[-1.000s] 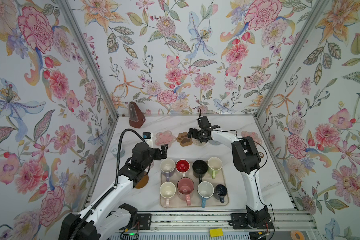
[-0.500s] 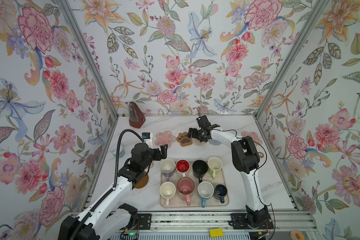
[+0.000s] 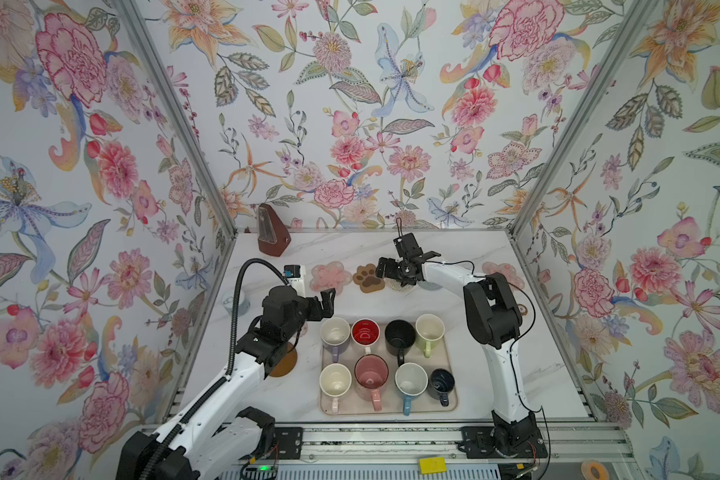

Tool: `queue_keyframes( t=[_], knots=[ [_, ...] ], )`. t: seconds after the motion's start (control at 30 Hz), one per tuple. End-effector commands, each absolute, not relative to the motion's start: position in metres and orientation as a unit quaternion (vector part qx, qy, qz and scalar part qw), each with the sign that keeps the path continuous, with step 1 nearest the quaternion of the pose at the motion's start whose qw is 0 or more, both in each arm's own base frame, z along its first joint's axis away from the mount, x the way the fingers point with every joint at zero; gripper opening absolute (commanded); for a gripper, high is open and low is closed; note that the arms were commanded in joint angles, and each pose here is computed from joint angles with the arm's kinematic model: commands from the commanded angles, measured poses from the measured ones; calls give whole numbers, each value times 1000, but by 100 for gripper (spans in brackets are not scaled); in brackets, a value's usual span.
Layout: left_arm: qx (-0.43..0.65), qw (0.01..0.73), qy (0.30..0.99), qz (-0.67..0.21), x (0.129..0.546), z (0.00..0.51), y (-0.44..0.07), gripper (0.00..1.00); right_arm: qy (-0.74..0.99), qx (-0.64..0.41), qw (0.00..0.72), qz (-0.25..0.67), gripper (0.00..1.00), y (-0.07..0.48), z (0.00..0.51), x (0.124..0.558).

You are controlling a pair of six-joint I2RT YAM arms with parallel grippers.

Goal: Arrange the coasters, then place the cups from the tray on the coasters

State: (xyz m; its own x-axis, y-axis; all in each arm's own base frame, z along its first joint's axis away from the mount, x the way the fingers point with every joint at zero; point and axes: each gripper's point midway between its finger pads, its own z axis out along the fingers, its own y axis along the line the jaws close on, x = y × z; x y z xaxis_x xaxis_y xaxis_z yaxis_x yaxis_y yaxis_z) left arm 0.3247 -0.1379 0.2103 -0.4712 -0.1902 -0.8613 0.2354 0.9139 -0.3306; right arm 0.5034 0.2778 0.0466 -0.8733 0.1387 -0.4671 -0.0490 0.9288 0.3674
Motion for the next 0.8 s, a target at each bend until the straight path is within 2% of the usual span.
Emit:
queue_keyframes(
  t=[0.0,0.37,0.77],
  knots=[
    [3,516,833,-197,327,212,-132,99,964,40,220,146,99,251,26,489],
    [5,516,833,-199,330,214,-134,99,964,46,222,140,99,238,26,487],
    [5,515,833,-202,332,215,-135,99,955,37,241,169,99,247,43,497]
  ],
)
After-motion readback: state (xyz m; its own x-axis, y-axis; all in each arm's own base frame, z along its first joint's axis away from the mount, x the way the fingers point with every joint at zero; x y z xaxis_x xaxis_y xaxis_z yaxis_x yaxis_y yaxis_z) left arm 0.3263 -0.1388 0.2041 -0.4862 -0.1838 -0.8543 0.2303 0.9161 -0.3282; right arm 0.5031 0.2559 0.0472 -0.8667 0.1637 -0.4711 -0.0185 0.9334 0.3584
